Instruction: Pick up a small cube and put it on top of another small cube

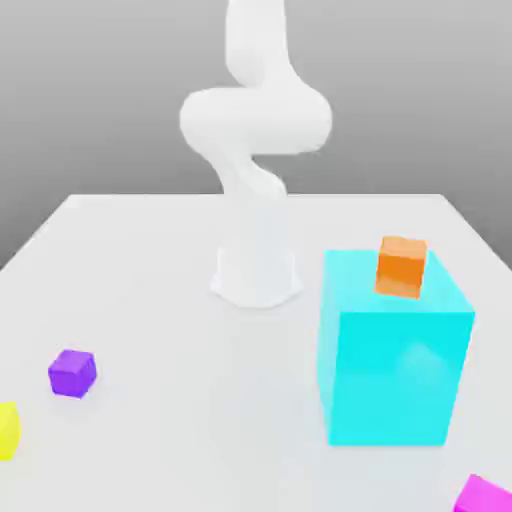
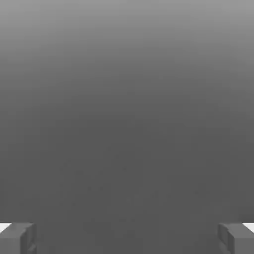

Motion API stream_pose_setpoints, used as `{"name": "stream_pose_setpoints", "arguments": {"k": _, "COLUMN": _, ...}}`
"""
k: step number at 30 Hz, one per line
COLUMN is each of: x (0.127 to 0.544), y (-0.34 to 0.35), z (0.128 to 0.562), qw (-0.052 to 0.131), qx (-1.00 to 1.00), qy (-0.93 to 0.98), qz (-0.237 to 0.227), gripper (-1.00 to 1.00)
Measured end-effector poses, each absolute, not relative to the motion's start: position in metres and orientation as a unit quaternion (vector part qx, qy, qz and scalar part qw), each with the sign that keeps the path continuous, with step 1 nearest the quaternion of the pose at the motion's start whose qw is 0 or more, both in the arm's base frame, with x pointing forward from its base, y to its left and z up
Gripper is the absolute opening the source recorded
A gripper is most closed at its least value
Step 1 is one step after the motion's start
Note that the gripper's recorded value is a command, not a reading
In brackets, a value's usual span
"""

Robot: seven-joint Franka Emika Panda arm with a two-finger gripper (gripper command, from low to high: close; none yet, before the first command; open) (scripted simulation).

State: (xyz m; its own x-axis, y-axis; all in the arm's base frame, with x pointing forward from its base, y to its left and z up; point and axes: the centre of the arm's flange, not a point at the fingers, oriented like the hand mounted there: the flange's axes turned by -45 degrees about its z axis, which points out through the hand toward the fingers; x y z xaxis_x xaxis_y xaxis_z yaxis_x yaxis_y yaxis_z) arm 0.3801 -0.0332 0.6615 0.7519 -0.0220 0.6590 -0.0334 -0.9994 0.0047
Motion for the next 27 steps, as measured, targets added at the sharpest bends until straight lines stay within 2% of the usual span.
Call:
{"name": "stream_pose_setpoints", "arguments": {"k": 5, "x": 0.421, "y": -0.108, "z": 0.548, "qw": 0.024, "qx": 0.962, "qy": -0.034, "qz": 0.270, "gripper": 0.00}}
{"name": "stream_pose_setpoints", "arguments": {"k": 10, "x": 0.419, "y": -0.177, "z": 0.433, "qw": 0.028, "qx": 0.980, "qy": -0.055, "qz": 0.190, "gripper": 0.00}}
{"name": "stream_pose_setpoints", "arguments": {"k": 15, "x": 0.379, "y": -0.233, "z": 0.323, "qw": 0.023, "qx": 0.991, "qy": -0.077, "qz": 0.110, "gripper": 0.00}}
{"name": "stream_pose_setpoints", "arguments": {"k": 21, "x": 0.291, "y": -0.276, "z": 0.207, "qw": 0.004, "qx": 0.994, "qy": -0.109, "qz": 0.014, "gripper": 0.00}}
{"name": "stream_pose_setpoints", "arguments": {"k": 27, "x": 0.279, "y": -0.278, "z": 0.142, "qw": 0.002, "qx": 0.994, "qy": -0.107, "qz": 0.000, "gripper": 0.00}}
